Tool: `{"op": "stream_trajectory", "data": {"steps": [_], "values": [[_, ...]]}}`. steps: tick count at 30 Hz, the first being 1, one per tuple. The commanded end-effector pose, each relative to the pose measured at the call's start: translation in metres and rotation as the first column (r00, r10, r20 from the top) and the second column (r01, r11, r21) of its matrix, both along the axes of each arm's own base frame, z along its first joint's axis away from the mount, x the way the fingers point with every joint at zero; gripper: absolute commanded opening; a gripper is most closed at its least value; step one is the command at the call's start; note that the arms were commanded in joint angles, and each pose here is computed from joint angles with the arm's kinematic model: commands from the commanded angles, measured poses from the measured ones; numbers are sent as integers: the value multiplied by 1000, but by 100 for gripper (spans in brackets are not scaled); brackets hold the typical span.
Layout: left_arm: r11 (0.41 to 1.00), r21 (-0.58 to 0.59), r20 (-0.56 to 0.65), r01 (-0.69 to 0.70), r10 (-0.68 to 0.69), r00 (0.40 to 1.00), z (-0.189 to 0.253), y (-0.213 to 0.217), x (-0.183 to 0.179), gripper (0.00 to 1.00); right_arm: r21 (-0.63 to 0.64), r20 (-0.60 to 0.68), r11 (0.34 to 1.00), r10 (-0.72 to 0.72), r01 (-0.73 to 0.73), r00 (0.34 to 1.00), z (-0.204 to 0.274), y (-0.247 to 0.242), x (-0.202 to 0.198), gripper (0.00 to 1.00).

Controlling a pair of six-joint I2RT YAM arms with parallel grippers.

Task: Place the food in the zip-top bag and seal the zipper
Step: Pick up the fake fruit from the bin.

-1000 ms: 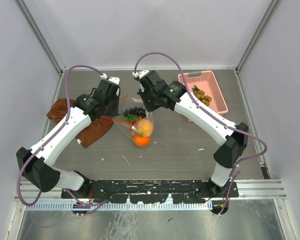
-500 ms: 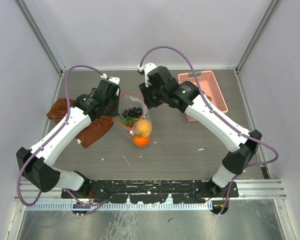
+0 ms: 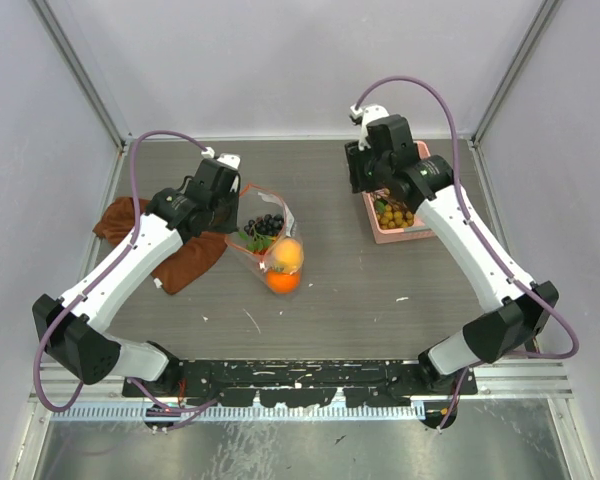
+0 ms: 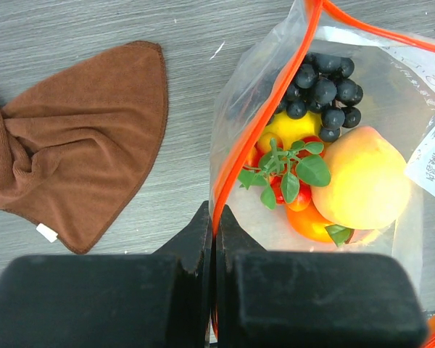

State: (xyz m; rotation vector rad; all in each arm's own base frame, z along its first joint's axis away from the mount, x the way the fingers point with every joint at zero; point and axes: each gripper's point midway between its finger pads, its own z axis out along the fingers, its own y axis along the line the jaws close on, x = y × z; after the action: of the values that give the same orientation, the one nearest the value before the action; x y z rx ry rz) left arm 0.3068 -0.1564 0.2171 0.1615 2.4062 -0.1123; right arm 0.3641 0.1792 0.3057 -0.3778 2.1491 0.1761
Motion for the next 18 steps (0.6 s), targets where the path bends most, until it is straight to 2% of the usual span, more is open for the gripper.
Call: {"op": "stream_trajectory", "data": {"steps": [1, 6, 18], "values": [[998, -62, 87, -2, 7, 996, 29, -4, 7, 0, -45, 41, 995, -84, 86, 996, -12, -39, 25, 46], [998, -60, 84, -2, 7, 996, 28, -4, 7, 0, -71, 45, 989, -126, 129, 991, -44, -63, 50, 48], [999, -53, 82, -3, 8, 997, 26, -3, 7, 0, -86, 111, 980, -171, 181, 979, -109, -65, 112, 55]]}}
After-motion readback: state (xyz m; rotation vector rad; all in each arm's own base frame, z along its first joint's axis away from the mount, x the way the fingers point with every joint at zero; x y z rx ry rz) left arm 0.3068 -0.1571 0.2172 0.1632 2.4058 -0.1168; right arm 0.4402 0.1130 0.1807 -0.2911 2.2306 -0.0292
